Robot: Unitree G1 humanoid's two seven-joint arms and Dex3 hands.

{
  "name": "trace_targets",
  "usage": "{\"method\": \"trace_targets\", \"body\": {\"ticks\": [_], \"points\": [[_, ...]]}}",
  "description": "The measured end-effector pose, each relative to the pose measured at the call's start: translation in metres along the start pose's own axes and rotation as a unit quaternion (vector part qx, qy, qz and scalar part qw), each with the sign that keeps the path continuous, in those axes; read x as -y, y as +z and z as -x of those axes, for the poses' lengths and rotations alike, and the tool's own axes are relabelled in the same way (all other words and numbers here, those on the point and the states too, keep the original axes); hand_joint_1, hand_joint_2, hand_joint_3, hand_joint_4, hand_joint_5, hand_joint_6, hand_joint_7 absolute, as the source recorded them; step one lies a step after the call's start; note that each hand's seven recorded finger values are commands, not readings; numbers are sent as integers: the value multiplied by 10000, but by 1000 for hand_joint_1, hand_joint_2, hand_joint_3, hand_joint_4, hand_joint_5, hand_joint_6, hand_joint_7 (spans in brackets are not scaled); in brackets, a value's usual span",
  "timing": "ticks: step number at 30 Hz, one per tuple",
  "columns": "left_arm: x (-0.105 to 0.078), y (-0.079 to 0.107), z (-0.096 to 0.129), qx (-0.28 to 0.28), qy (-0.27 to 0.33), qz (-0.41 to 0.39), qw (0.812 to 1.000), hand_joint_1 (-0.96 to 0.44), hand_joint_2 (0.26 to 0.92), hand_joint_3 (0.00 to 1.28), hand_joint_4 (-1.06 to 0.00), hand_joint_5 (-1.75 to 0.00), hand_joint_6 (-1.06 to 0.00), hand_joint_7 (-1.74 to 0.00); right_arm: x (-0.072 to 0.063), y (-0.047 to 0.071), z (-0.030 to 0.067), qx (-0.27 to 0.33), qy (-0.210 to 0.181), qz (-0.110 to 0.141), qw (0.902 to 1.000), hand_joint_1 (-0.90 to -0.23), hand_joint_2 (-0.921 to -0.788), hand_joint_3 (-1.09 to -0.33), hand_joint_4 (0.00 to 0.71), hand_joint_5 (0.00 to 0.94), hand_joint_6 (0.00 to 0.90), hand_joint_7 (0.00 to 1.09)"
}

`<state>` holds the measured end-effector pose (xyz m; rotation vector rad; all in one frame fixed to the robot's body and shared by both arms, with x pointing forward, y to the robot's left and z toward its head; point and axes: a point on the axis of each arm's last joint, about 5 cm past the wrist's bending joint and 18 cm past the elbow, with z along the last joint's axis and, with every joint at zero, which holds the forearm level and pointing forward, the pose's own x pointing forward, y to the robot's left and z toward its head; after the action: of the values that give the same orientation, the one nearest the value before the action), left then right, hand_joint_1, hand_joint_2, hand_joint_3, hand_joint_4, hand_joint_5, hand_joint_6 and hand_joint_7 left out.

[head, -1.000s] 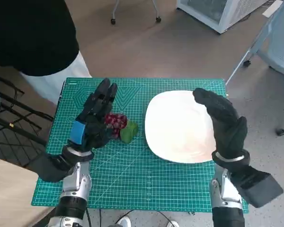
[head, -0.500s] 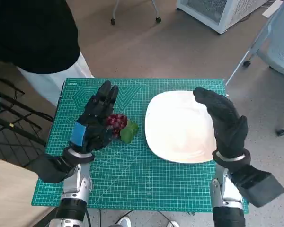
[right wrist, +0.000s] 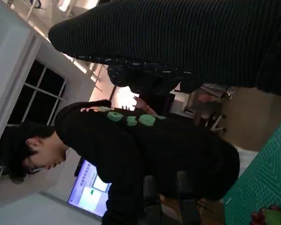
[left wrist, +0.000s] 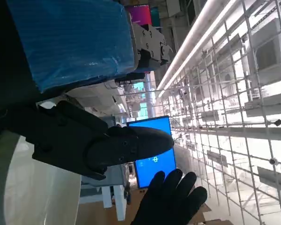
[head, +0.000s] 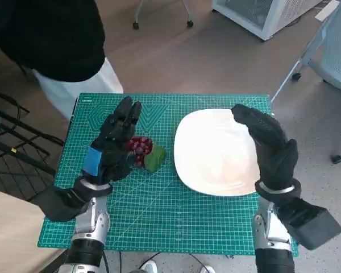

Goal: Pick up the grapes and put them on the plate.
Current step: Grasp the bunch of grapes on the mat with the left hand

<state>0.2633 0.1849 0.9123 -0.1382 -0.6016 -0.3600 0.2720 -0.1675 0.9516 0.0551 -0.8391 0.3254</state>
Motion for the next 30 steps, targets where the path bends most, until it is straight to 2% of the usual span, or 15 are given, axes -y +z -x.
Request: {"method": "trace_targets", "body": {"ticks": [13,20,25,30], "points": [[-2,-1,6,-3,40,0,10000,-741,921,482,-133,-2,-242,-1,2,0,-1,-15,-6,-14,10000,-702,-921,-697,338,6,7,567],[-20,30,9,-16,23,-157,9999,-731,921,357,-90,-2,-208,-1,3,0,-1,-14,-6,-13,10000,-706,-921,-695,339,6,7,568],[-113,150,-3,-261,-228,-1056,9938,-756,920,182,-18,0,-74,-2,2,-1,0,-12,-3,-11,10000,-708,-921,-693,340,6,8,568],[-225,333,-32,-646,-520,-2263,9705,-755,895,41,-2,1,-16,-2,6,3,0,10,-2,7,10000,-708,-921,-692,341,6,9,568]]}}
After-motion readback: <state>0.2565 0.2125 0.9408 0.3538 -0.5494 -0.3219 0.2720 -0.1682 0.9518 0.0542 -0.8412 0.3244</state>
